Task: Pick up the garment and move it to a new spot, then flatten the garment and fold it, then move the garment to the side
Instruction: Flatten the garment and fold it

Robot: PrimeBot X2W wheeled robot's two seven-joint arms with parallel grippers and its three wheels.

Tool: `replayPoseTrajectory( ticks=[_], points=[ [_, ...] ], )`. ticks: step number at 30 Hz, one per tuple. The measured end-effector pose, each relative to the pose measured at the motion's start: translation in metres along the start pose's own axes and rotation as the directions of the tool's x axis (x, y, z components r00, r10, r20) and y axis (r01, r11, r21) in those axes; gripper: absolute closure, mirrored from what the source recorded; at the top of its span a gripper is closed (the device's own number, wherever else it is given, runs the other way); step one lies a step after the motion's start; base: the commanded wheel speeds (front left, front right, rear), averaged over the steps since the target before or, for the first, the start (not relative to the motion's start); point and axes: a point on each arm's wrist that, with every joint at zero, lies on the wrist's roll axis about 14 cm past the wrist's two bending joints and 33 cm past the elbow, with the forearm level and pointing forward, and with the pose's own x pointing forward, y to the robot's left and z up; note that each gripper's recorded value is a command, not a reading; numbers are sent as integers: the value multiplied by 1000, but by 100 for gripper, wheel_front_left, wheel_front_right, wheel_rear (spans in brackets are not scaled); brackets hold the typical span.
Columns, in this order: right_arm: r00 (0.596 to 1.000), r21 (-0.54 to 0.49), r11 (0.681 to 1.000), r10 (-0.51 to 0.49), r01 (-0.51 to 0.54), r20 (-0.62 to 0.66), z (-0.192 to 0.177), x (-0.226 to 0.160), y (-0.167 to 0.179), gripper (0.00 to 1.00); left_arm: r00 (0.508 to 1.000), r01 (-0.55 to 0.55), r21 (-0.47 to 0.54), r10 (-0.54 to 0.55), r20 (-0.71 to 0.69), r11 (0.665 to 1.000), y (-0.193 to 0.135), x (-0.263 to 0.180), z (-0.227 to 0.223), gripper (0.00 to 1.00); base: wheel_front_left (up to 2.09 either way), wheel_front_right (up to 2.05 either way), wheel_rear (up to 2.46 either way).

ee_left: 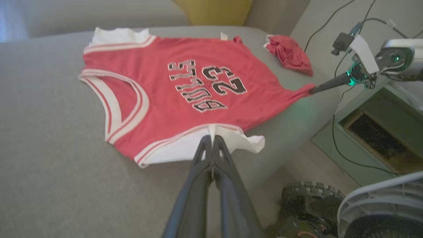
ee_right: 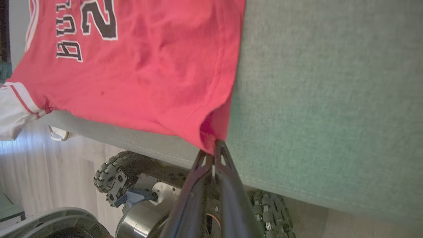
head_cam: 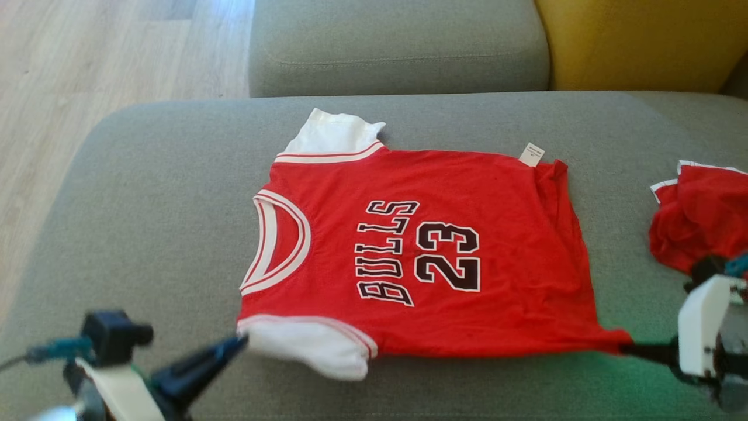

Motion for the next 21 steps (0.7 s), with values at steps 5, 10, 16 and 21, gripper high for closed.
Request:
replayPoseTrajectory(
  ticks=[5,10,16,21],
  points=[
    [996,-27,1000,15,-13,85,31,-5,9,100,989,4,46,-11,146,999,7,15,45,100,0,0,0],
    [988,-44,999,19,-12,154,55,-9,14,100,982,9,72,-22,190,997,12,29,63,100,0,0,0],
    [980,-45,999,3,6,198,78,-6,11,100,974,3,103,-27,224,995,24,52,83,100,0,0,0],
    [972,-45,999,-6,17,234,100,-3,10,100,976,6,122,-32,216,993,34,74,86,100,0,0,0]
  ],
)
